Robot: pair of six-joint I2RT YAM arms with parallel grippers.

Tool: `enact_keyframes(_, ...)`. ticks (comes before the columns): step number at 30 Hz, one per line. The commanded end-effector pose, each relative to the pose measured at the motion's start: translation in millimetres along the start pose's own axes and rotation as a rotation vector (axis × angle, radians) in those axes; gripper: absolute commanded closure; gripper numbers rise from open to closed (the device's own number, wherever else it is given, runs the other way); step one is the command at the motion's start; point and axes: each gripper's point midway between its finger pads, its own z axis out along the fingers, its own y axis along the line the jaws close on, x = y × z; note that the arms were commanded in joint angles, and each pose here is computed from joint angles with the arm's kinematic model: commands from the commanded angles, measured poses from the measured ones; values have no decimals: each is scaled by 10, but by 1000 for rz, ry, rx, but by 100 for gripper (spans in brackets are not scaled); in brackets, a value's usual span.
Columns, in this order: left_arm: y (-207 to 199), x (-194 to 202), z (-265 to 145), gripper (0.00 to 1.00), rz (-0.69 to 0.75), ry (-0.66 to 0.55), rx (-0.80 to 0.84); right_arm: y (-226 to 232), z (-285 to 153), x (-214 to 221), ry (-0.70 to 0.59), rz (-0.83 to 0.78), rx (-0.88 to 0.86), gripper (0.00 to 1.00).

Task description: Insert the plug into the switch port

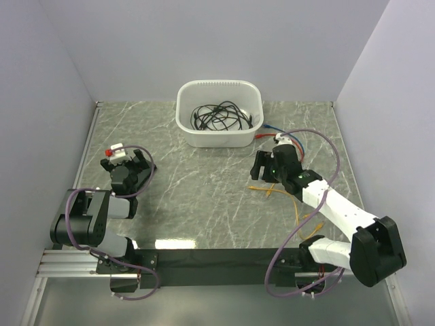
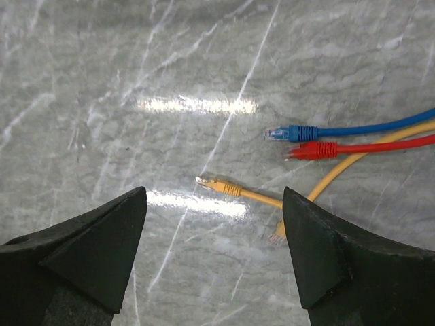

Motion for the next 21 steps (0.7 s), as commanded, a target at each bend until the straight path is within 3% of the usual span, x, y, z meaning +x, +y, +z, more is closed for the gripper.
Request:
enact_keyframes(1,-50,-163,26,1,-6,-53,27,35,-12,-64,-16,-18,6,13)
enact_keyframes(7,-14,-385,91,1,-21,-68,-57,60,43,-17,16,-32,12,14)
enact_keyframes(8,16,-154,88,1,15,60,-87,62,63,-11,23,-39,19,14)
enact_keyframes(10,-51,-431,181,1,0,22,-104,79,77,2,30,-58,24,14)
enact_keyframes(14,-183,-641,119,1,-113,78,-98,53,160,84,58,-69,47,14)
enact_keyframes(17,-221,-708,88,1,-303,76,-127,97,205,155,81,-78,40,15)
enact_keyframes(18,-190,-535,48,1,-418,141,-185,109,210,167,83,-81,38,15)
enact_keyframes(21,-407,-527,96,1,-406,207,-60,151,219,177,93,-108,42,16)
